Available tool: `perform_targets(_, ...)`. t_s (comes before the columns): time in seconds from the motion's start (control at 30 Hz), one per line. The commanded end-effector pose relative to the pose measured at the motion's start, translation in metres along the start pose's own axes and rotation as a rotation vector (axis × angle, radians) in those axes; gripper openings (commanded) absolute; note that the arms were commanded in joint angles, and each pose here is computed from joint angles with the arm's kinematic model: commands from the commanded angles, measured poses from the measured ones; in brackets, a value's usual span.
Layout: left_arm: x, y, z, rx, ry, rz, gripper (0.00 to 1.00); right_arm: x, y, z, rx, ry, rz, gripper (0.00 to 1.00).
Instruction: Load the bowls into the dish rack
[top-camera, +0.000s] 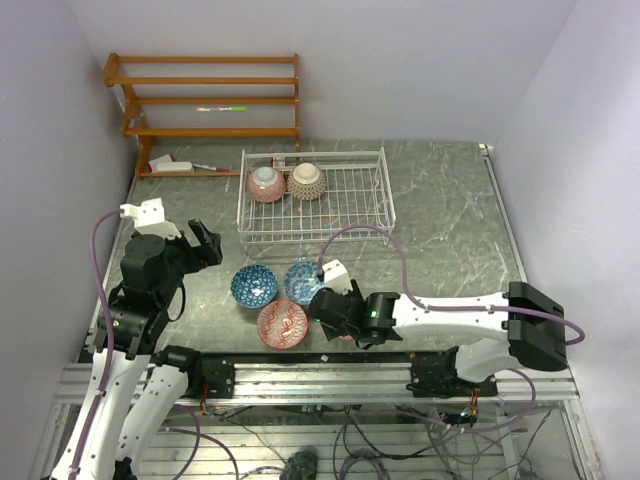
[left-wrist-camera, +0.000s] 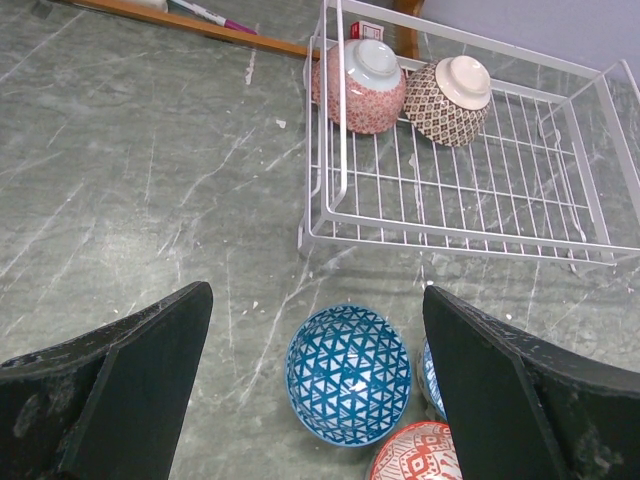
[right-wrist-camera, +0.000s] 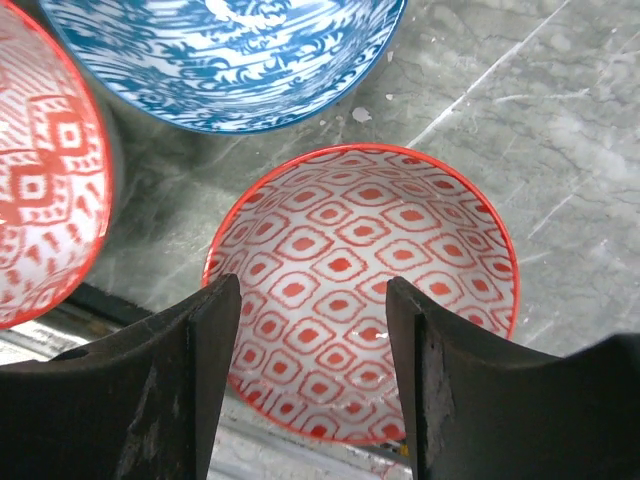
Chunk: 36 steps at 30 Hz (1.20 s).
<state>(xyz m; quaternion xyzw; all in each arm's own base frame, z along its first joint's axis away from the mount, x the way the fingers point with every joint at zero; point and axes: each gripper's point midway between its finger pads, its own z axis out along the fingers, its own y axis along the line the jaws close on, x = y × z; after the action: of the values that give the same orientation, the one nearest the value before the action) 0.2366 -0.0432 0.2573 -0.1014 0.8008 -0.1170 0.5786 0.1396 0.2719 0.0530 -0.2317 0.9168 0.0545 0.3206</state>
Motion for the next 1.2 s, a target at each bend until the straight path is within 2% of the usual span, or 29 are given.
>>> perform_targets(0.0, 0.001, 0.005, 0.002, -0.023, -0.001, 0.002, 0.98, -0.025, -0.001, -0.032, 0.013, -0.073, 0.026, 0.63)
perform_targets(0.1, 0.000, 0.006, 0.001, -0.023, -0.008, 0.001, 0.98, -0.026, 0.007, -0.043, -0.018, -0.089, 0.011, 0.69)
perform_targets(0.27, 0.002, 0.006, 0.002, -0.024, 0.001, 0.003, 0.98, -0.016, 0.023, -0.040, -0.046, -0.078, -0.018, 0.69)
perform_targets(0.67, -0.001, 0.006, -0.001, -0.025, -0.012, -0.001, 0.98, 0.003, 0.022, -0.010, 0.038, -0.045, -0.067, 0.55)
perform_targets(0.8, -0.001, 0.006, -0.002, -0.022, -0.015, -0.002, 0.97, 0.011, 0.020, -0.003, 0.052, -0.025, -0.075, 0.31)
perform_targets(1.07, -0.001, 0.005, -0.002, -0.018, -0.015, -0.002, 0.98, 0.022, 0.018, 0.003, 0.067, 0.000, -0.080, 0.25)
perform_targets(1.17, -0.001, 0.005, -0.002, -0.018, -0.017, -0.002, 0.98, 0.017, 0.016, -0.001, 0.078, -0.003, -0.073, 0.02)
